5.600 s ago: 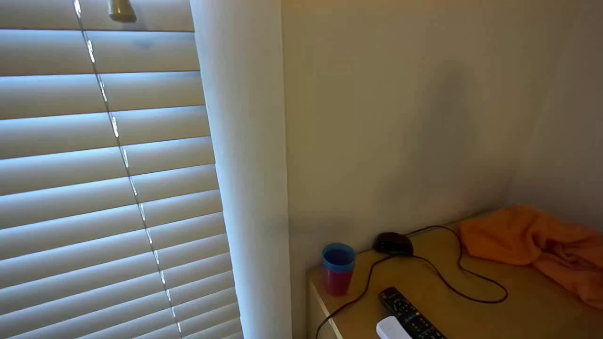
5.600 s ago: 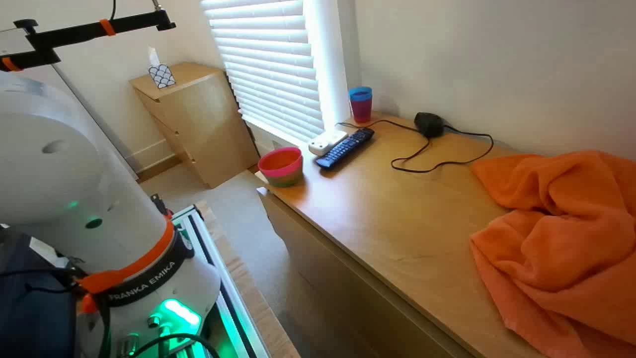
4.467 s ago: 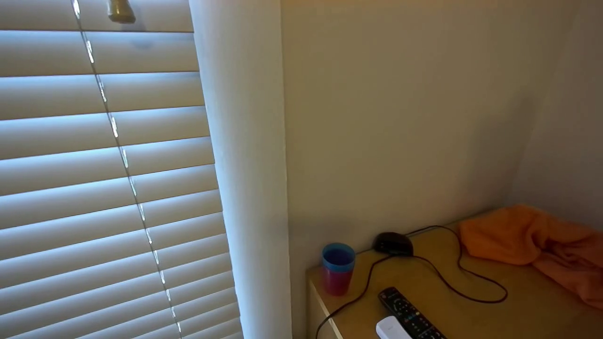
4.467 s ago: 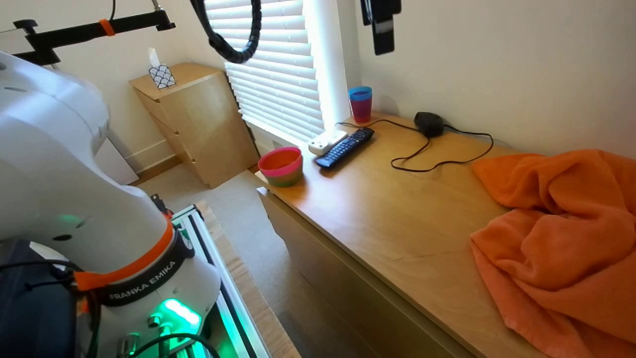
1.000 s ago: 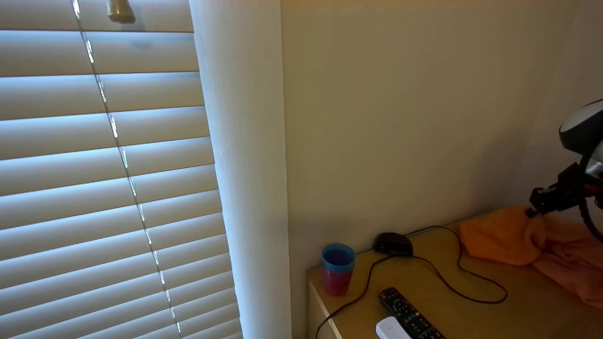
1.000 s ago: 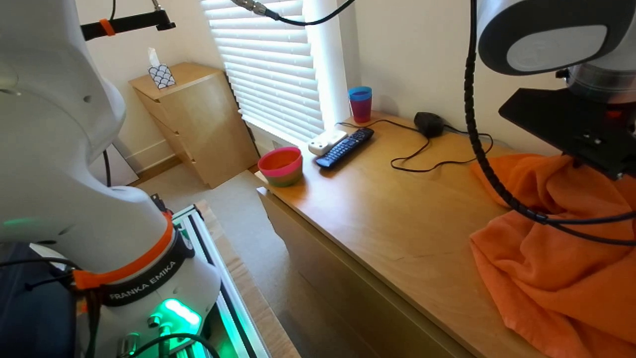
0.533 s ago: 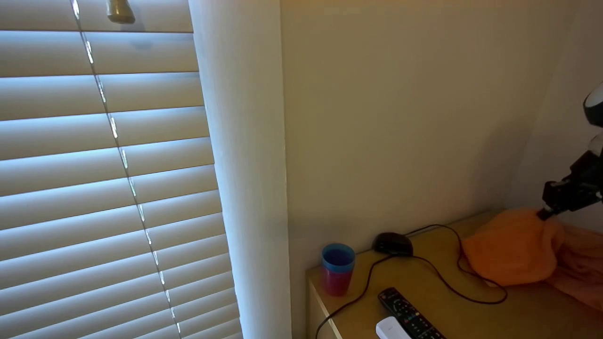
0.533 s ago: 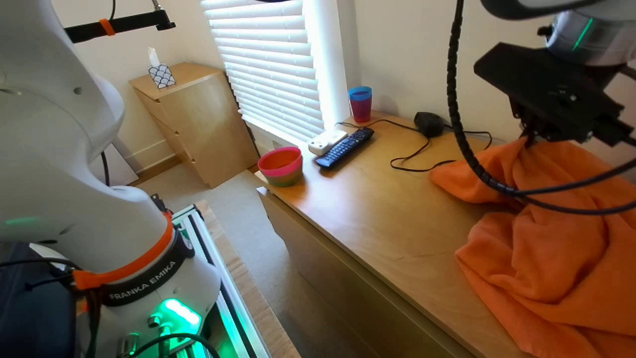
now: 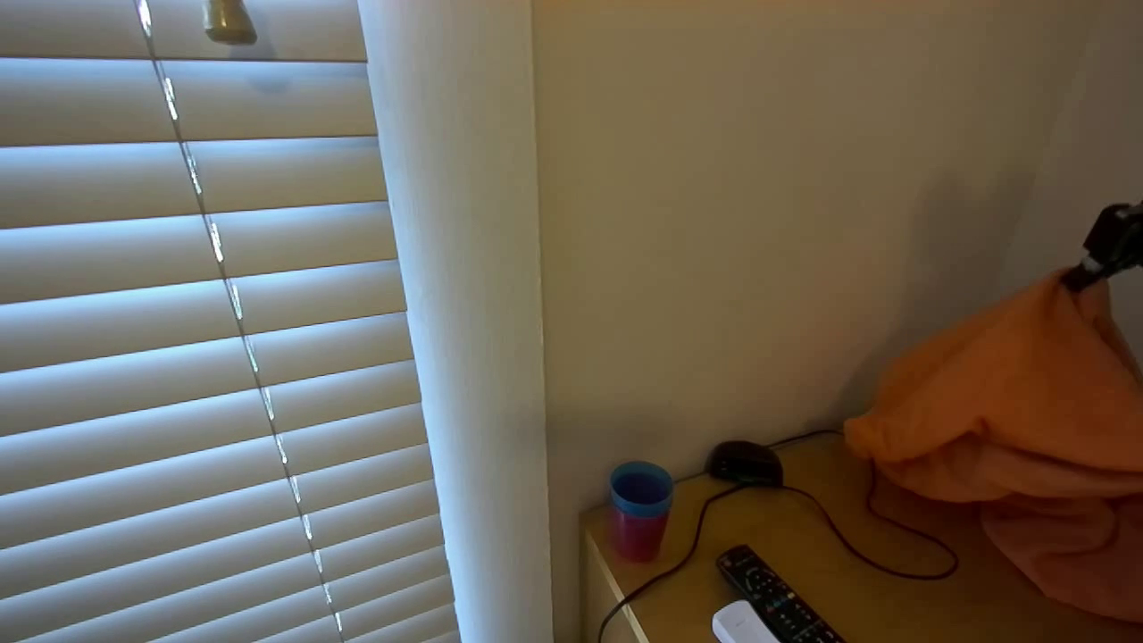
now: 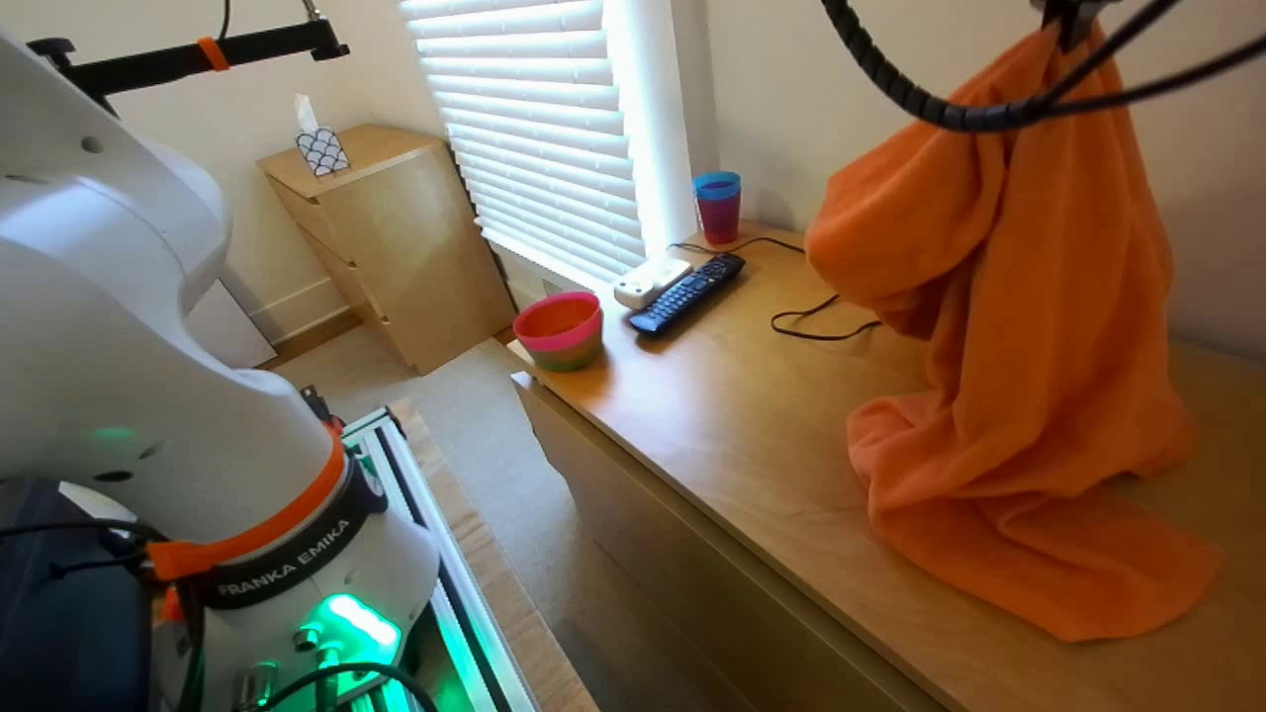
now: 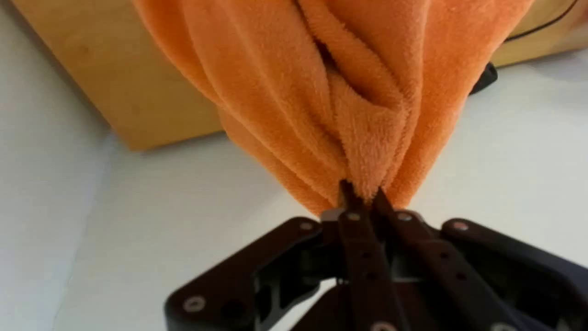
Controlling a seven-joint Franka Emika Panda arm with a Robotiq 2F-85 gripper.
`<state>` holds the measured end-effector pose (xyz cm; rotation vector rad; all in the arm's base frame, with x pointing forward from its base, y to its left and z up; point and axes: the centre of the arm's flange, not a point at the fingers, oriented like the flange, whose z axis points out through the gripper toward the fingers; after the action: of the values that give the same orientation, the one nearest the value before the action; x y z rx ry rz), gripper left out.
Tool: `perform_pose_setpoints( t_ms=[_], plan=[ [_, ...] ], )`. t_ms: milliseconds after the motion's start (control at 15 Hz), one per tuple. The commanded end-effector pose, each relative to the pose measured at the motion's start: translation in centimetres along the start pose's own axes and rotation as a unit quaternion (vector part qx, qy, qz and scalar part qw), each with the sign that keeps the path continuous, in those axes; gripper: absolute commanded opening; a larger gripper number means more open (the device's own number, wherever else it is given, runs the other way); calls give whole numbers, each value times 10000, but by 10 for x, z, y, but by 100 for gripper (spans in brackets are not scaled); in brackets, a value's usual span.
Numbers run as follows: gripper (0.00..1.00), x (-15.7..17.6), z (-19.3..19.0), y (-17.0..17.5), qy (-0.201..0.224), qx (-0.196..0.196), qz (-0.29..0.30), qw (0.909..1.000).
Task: Spread the towel evenly on the cabinet top
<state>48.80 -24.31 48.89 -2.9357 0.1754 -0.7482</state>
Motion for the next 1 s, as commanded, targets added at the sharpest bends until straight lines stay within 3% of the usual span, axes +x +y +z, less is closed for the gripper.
perform_pose_setpoints(
  t_ms=[0, 333, 600, 733, 867, 933],
  plan=[
    [2, -8, -88, -40, 821, -392, -72, 9958],
    [2, -6, -199, -92, 1839, -797, -177, 9796],
    [2, -18, -291, -130, 2450, -1191, 75, 9622],
    [2, -32, -337, -145, 2623, -1472, 326, 9531],
    [2, -44, -362, -152, 2635, -1618, 462, 9499],
    [2, -47, -366, -154, 2550, -1578, 441, 9530]
  ],
)
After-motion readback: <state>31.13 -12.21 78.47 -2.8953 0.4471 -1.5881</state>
